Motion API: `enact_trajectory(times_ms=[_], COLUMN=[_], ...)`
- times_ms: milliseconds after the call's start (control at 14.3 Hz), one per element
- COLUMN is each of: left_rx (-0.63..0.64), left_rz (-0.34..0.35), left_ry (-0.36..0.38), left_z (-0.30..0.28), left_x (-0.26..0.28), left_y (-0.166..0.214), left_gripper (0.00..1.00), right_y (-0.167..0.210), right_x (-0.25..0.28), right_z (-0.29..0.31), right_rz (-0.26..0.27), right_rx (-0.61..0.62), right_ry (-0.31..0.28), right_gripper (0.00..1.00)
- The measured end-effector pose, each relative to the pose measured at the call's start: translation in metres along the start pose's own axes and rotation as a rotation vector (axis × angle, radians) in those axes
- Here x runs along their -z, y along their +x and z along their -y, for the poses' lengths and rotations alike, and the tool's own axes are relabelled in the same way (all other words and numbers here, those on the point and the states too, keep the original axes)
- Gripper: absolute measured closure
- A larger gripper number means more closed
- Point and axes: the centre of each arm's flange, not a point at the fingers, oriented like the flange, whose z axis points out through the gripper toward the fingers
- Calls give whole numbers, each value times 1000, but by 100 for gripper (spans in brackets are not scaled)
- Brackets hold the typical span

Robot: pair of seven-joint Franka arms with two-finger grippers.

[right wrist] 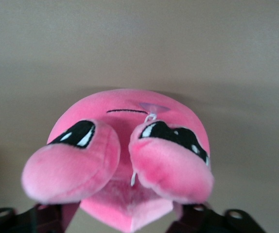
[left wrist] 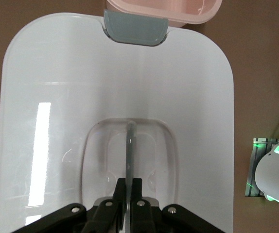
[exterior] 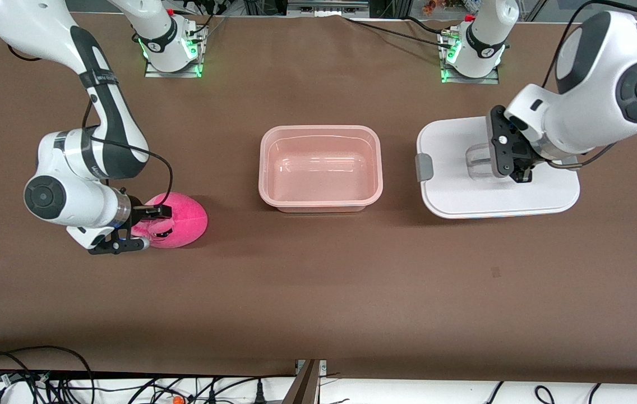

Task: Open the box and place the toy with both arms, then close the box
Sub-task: 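Lift the pink plush with the right gripper and carry it over the tub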

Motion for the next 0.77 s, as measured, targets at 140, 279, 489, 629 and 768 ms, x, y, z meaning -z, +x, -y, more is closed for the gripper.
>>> enact_trajectory(times_ms=[140,279,489,629,768], left_rx=[-5,-16,-21,-15,-6], left_rz=[20,31,35,31,28], left_ry=[-34,-64,-80,-74,-79], left_z=[4,14,24,26,27], left_x=[-13,-30,-41,-37,-35], left_y=[-1,-1,0,-5,-13], left_gripper=[93,93,93,93,93], right_y=[1,1,1,2,1], right_x=[-4,-3,-2,4,15], right_z=[0,0,0,0,4], right_rz=[4,3,1,-10,-24], right_rx=[-2,-2,12,53,90], right_ry=[0,0,0,0,1], right_gripper=[49,67,93,93,94])
